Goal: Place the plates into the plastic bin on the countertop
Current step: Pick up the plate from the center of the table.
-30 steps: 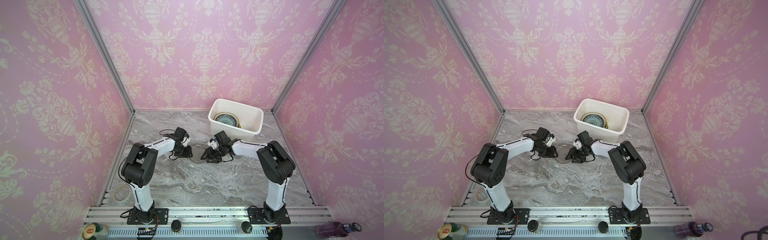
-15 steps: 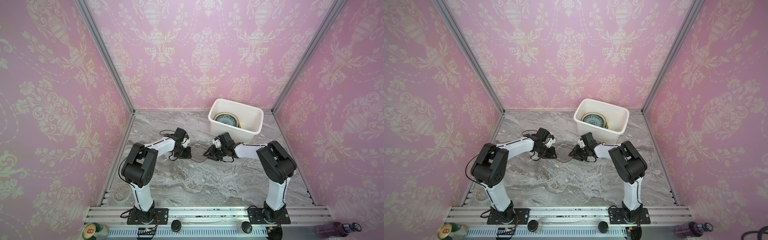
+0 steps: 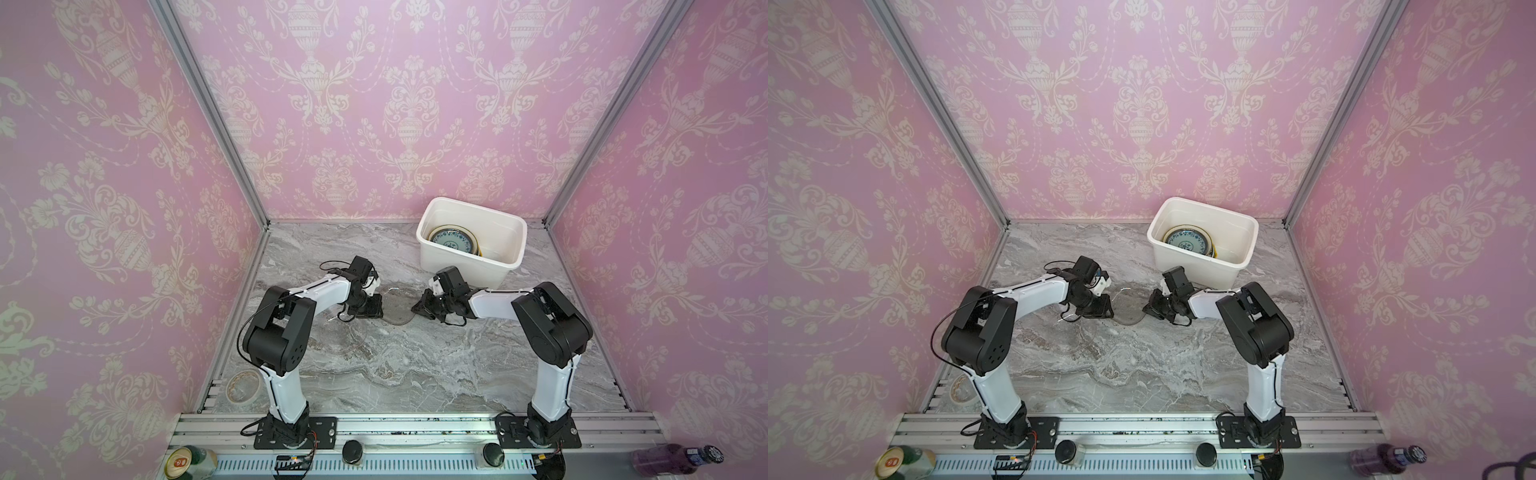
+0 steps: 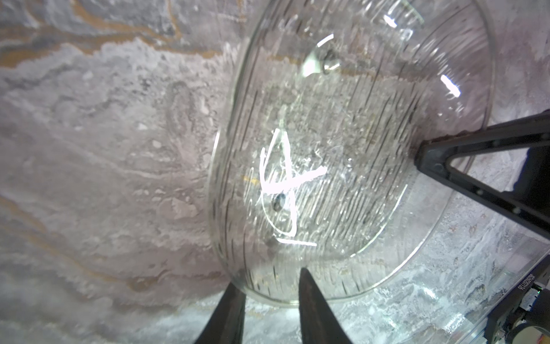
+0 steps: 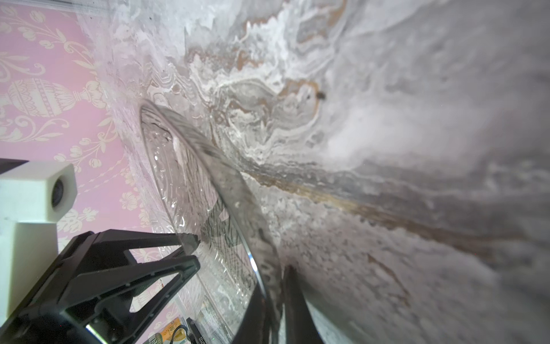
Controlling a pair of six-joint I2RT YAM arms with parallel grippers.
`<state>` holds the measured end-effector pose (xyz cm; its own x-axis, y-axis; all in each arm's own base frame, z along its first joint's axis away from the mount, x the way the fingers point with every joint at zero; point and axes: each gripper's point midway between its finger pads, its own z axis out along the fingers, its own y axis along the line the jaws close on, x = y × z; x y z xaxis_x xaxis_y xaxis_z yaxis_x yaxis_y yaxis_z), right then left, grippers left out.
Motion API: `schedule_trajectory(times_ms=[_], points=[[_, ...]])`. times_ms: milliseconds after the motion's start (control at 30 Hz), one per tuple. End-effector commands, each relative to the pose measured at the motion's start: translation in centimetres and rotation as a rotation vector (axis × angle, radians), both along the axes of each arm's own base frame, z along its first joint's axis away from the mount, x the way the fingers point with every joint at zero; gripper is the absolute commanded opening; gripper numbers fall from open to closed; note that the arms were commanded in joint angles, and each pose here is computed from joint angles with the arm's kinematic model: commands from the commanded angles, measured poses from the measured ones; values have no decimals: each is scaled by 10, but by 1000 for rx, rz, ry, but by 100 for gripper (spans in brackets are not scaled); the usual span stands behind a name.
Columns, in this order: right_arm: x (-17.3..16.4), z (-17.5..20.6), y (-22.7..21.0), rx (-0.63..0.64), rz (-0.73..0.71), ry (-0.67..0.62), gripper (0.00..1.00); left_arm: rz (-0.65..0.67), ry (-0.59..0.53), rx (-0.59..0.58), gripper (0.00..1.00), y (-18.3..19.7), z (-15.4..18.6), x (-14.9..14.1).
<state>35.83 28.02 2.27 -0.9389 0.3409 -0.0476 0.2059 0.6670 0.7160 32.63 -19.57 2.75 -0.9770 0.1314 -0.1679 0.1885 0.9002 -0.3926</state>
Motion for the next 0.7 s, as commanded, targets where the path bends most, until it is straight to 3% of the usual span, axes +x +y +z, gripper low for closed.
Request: schedule_trajectory(times_ms=[0, 167, 367, 467, 667], points=[[-6, -10, -16, -113, -3, 21, 8, -21, -14, -29, 35, -5, 17, -5], [-12, 4, -21, -165, 35, -2, 4, -10, -86, -25, 48, 0, 44, -4], [-23, 35, -30, -228, 105, -47, 3, 41, -257, -4, 64, 14, 90, 9], [-29, 58, -31, -262, 172, -83, 3, 69, -361, -10, 71, 21, 119, 17], [-23, 125, -27, -280, 277, -226, 4, 128, -604, -23, 96, 33, 183, 34]])
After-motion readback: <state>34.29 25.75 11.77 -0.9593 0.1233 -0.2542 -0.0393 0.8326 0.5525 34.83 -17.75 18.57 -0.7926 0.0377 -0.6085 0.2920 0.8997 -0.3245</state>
